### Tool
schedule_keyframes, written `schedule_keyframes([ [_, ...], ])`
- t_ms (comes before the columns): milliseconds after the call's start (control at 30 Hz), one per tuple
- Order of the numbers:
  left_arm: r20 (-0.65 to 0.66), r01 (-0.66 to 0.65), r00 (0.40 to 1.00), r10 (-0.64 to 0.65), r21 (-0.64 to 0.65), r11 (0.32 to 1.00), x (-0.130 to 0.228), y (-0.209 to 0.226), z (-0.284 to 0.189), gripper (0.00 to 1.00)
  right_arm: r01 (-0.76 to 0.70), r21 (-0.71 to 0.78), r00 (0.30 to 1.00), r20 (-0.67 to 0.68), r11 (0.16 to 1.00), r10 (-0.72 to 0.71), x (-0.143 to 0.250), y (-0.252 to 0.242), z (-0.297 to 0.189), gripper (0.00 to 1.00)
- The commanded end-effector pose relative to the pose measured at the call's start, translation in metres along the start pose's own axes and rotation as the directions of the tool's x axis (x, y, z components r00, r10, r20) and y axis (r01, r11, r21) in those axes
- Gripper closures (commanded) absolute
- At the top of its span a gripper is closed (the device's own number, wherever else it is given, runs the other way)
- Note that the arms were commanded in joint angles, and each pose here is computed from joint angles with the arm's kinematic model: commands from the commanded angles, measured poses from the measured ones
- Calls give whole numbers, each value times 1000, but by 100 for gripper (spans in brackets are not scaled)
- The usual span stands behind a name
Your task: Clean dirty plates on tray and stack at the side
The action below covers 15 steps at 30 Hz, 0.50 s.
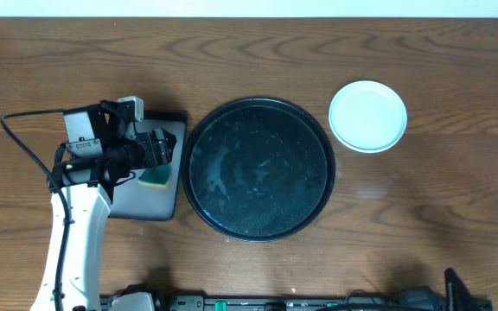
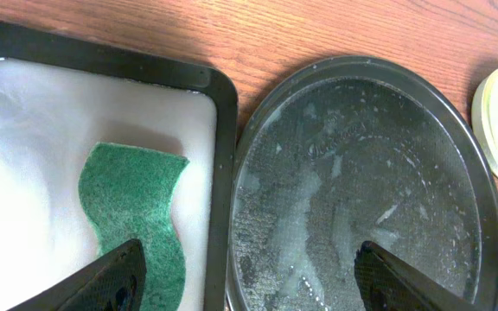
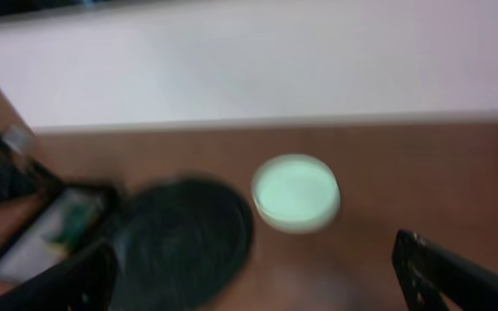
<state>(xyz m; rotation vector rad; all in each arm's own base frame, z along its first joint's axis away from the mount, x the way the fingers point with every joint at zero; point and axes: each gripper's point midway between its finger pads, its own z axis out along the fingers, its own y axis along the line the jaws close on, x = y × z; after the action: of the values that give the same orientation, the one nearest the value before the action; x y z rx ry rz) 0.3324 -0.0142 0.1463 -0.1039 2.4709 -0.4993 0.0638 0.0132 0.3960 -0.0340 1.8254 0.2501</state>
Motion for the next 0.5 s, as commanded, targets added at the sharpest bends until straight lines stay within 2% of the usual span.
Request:
schedule_keyframes([
  [0, 25, -14, 1000, 13, 15, 1000, -10, -6, -5, 22, -24, 76, 993, -116, 997, 33, 32, -8, -1, 1],
  [167, 25, -14, 1000, 13, 15, 1000, -10, -6, -5, 22, -26, 151, 939, -334, 988, 76, 88, -17, -7, 1],
  [467, 25, -14, 1000, 13, 15, 1000, -10, -6, -5, 22, -33, 196, 898, -425, 980, 115, 114, -23, 11, 1],
])
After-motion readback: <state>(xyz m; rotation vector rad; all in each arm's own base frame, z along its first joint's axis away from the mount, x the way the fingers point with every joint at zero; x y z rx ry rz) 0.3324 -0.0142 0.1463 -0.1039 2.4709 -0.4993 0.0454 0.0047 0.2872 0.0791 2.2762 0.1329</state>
